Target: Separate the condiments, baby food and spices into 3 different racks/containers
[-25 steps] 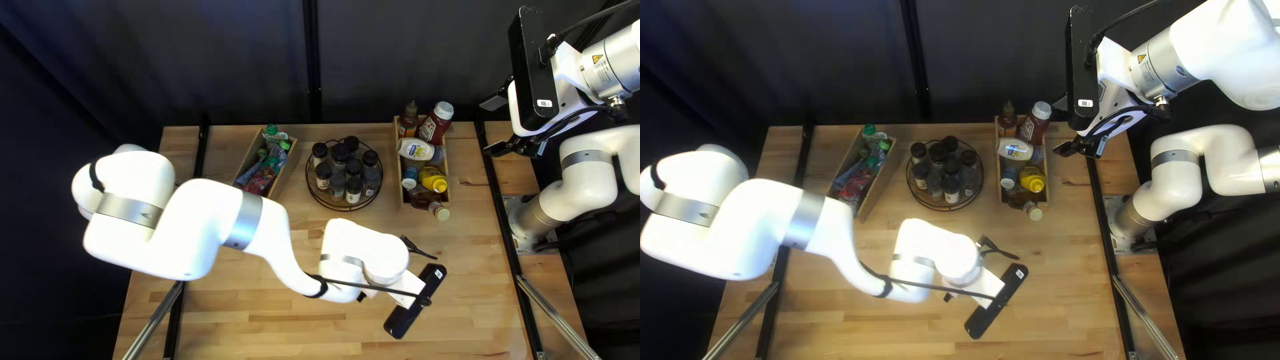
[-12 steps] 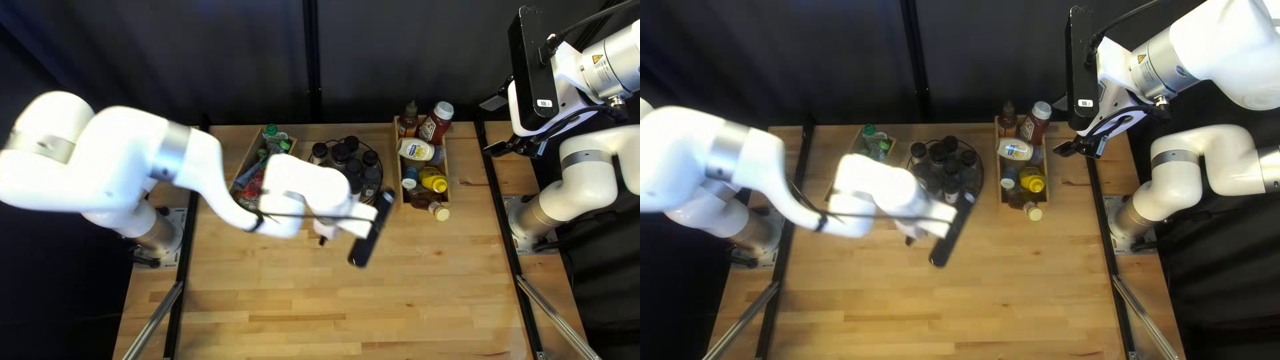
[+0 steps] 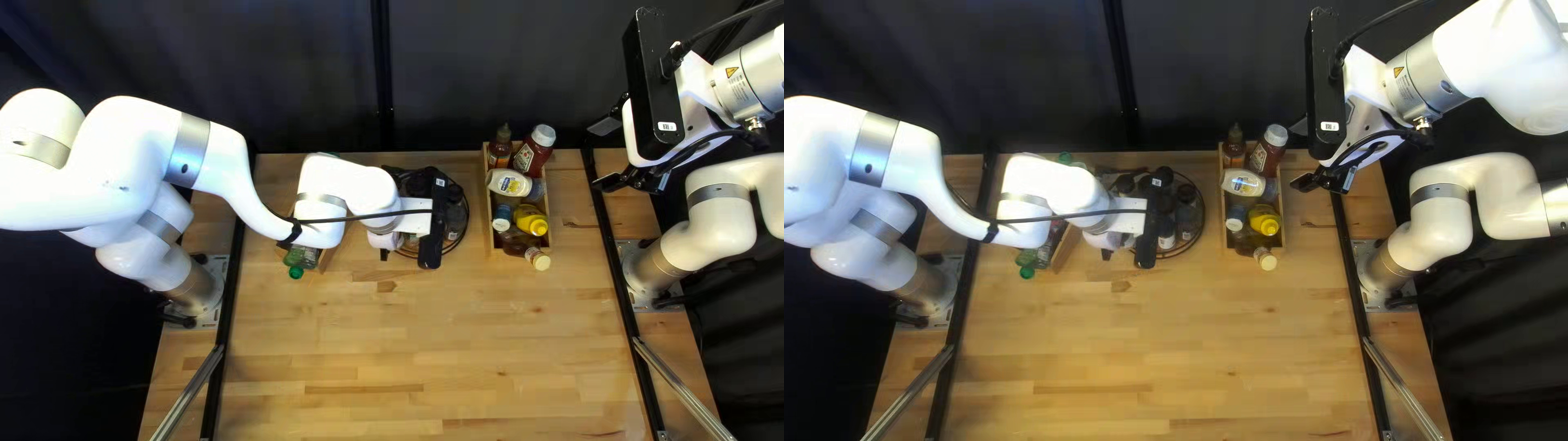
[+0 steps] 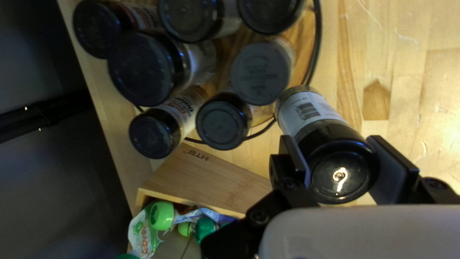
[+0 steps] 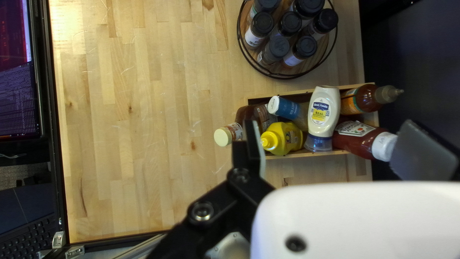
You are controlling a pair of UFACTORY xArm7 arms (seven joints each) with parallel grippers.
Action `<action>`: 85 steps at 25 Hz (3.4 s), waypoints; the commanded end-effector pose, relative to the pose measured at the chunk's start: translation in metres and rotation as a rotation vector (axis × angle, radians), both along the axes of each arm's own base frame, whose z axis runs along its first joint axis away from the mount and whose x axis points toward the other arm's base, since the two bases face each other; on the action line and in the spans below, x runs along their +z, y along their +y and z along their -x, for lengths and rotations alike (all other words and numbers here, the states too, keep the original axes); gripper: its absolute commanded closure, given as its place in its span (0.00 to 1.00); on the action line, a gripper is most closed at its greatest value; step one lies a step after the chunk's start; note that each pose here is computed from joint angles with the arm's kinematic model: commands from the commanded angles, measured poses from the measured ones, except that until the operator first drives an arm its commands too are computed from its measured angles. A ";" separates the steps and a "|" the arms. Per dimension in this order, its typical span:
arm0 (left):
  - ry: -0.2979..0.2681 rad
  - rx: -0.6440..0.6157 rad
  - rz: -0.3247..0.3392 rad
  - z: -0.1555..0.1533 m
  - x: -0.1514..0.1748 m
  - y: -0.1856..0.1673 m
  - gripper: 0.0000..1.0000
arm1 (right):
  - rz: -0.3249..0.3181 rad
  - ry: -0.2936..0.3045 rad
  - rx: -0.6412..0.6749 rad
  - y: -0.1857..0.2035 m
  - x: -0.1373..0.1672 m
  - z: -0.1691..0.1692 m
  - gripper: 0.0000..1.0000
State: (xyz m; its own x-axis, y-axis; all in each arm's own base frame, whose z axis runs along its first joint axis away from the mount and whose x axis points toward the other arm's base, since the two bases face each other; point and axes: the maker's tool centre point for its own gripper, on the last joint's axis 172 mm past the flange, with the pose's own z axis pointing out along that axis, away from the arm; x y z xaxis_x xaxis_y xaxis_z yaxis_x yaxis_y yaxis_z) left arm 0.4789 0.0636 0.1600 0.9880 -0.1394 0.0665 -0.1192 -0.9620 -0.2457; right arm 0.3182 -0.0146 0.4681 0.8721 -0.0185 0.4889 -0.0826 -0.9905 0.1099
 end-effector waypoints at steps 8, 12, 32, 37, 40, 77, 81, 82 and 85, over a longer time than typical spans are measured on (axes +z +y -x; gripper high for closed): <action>-0.016 0.025 -0.013 -0.012 0.001 0.012 1.00 | 0.000 0.000 0.000 0.000 0.000 0.000 0.00; -0.018 0.030 -0.015 -0.011 -0.001 0.014 1.00 | 0.000 0.000 0.000 0.000 0.000 0.000 0.00; -0.032 0.036 0.014 -0.017 -0.001 0.003 1.00 | 0.000 0.000 0.000 0.000 0.000 0.000 0.00; -0.033 0.036 0.045 -0.023 -0.010 0.006 1.00 | 0.000 0.000 0.000 0.000 0.000 0.000 0.00; -0.036 0.039 0.057 -0.025 -0.017 0.012 1.00 | 0.000 0.000 0.000 0.000 0.000 0.000 0.00; -0.060 0.103 0.095 0.012 0.071 -0.006 0.00 | 0.000 0.000 0.000 0.000 0.000 0.000 0.00; -0.105 0.163 0.107 0.041 0.123 -0.011 0.00 | 0.000 0.000 0.000 0.000 0.000 0.000 0.00; -0.115 0.171 0.110 0.047 0.133 -0.013 0.00 | 0.000 0.000 0.000 0.000 0.000 0.000 0.00; -0.159 0.205 0.109 0.069 0.167 -0.022 0.00 | 0.000 0.000 0.000 0.000 0.000 0.000 0.00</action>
